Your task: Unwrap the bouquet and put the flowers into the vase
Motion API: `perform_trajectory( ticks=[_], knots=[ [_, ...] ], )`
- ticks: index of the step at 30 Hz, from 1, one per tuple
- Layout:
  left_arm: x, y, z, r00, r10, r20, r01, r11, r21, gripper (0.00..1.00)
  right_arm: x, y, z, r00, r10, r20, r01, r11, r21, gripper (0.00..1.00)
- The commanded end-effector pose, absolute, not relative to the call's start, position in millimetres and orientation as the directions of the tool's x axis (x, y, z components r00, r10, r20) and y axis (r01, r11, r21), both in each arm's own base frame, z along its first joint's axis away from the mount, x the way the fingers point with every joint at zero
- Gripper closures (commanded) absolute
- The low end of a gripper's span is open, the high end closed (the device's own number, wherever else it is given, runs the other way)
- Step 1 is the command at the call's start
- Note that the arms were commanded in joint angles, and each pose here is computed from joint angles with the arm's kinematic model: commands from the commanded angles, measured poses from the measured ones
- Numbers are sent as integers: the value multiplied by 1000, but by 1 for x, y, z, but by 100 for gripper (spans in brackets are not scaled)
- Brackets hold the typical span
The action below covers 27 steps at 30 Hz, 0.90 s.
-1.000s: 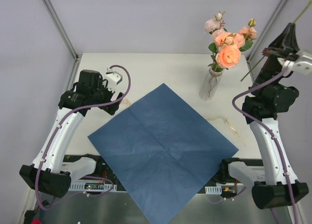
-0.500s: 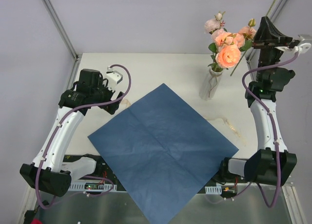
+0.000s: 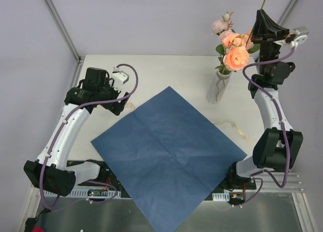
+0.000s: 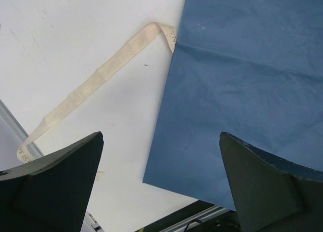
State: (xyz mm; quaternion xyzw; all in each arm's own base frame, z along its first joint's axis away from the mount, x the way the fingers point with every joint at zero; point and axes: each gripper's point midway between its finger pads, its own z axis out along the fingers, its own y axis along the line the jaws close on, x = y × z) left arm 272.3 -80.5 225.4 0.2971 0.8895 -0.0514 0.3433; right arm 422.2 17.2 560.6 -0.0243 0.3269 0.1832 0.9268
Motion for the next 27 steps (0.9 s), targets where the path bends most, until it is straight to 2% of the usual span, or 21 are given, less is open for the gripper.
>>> perform_trajectory(
  ticks=[1,18,27],
  knots=[
    [283,-77,240,-571,497,-653,550,822,146,1,406,27,590,795,368,-482,-415,910,11,100],
    [296,-74,238,-600,506,-619,540,828,153,1,453,40,549,765,402,-502,-448,893,33,100],
    [296,-77,239,-595,506,-624,547,824,147,1,444,57,530,753,327,-572,-412,911,-21,100]
  ],
)
